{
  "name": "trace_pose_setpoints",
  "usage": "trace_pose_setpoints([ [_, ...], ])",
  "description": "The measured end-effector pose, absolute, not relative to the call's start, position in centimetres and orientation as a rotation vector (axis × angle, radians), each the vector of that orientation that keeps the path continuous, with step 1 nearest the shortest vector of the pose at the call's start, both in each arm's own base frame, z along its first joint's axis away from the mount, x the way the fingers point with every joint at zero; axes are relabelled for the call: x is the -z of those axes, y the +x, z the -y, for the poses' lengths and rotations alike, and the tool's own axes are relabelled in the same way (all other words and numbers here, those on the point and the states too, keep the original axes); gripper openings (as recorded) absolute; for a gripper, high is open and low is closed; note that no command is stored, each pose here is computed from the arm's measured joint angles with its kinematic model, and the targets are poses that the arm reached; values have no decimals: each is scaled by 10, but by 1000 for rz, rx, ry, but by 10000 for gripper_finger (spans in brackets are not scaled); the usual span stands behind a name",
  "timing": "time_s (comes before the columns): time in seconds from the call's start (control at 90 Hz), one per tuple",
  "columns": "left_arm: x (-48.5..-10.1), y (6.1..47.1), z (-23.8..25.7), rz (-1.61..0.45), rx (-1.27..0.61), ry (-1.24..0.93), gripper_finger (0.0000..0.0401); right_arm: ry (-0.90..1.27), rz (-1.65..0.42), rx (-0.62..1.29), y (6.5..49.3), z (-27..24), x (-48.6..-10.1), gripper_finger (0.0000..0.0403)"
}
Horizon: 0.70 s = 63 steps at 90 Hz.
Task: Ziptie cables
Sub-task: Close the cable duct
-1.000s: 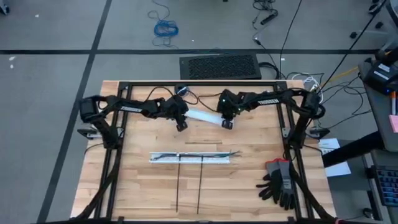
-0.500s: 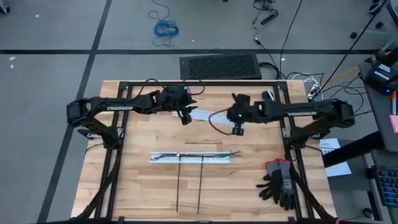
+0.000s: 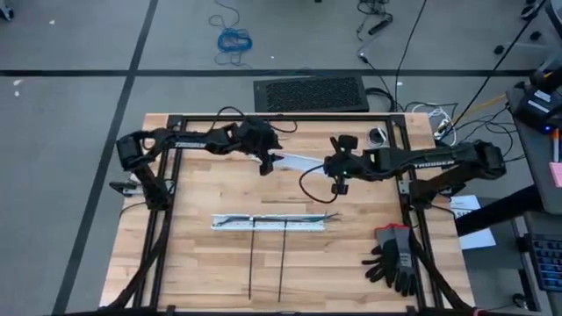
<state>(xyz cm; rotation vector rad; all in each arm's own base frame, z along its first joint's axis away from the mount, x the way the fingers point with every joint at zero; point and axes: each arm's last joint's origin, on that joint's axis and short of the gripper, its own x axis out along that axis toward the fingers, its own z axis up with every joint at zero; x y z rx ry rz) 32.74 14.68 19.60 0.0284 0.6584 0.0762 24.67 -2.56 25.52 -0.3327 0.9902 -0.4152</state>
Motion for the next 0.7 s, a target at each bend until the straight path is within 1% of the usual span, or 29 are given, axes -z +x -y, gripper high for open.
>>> trace_pose_setpoints([
  [0.089, -195, 334, -150, -675, -66, 43, 207, -334, -990, 416, 247, 26, -255, 1],
  [0.189, -190, 339, -152, -717, -24, 63, 209, -335, -993, 416, 246, 26, -255, 1],
  [0.278, -183, 344, -154, -754, -9, 51, 203, -335, -992, 417, 246, 26, -255, 0],
  [0.356, -176, 346, -155, -778, -7, 36, 188, -335, -991, 417, 246, 26, -255, 0],
  [0.411, -174, 347, -155, -783, -7, 33, 170, -337, -992, 419, 246, 26, -255, 0],
  [0.478, -175, 348, -155, -779, -7, 35, 137, -345, -992, 436, 246, 26, -256, 0],
  [0.633, -179, 351, -152, -775, -68, 102, 27, -345, -1012, 439, 244, 26, -255, 0],
  [0.667, -182, 351, -151, -776, -93, 129, 17, -347, -1011, 435, 244, 25, -255, 1],
  [0.7, -183, 353, -147, -779, -81, 177, 16, -346, -1007, 429, 244, 24, -255, 2],
])
